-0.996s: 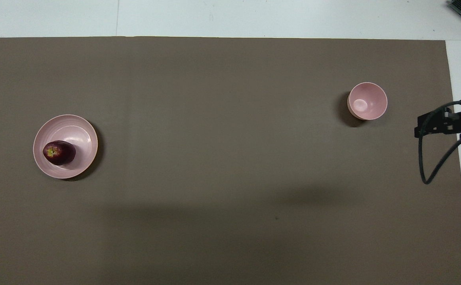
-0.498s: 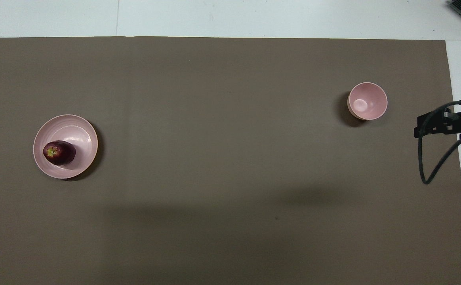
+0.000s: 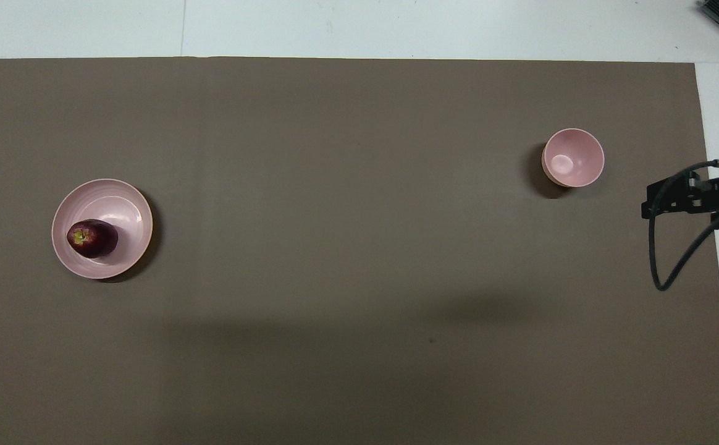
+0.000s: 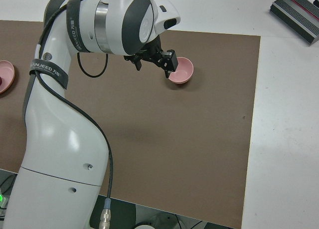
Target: Move apple from plate to bowl
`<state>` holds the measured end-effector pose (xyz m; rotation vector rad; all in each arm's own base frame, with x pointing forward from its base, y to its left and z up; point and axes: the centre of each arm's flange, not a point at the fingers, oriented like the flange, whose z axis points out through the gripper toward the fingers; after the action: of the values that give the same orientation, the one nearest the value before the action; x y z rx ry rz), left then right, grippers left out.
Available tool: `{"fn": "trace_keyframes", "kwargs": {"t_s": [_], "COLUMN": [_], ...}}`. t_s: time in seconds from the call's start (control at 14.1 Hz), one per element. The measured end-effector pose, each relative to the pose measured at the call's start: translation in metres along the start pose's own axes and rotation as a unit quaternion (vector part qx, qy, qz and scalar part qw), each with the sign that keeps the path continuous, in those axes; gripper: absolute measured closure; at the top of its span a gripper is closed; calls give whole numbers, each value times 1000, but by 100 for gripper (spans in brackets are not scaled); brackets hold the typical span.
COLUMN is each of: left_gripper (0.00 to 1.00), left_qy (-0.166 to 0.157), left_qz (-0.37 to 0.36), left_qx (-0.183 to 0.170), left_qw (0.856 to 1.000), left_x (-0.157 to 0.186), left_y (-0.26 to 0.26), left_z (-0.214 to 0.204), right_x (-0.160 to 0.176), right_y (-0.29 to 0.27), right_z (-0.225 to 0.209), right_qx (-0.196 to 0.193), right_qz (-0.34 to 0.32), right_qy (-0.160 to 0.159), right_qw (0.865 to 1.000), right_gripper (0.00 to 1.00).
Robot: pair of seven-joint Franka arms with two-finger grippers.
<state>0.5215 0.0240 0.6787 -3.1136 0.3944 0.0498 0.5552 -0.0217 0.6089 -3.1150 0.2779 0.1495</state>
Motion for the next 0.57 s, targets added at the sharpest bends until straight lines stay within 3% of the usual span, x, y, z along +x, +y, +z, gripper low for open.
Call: {"fn": "trace_keyframes", "kwargs": {"t_s": [0.57], "left_gripper": [0], "left_qy": [-1], "left_qz": [0], "left_qx": [0], "left_qw": [1000], "left_x": [0], "left_y": [0], "left_z": [0], "right_x": [-3], "right_y": [-9], "right_z": [4], "right_qx": [21], "right_qz": [41], "right_qy": [-9], "right_qw": [999], "right_gripper": [0]}}
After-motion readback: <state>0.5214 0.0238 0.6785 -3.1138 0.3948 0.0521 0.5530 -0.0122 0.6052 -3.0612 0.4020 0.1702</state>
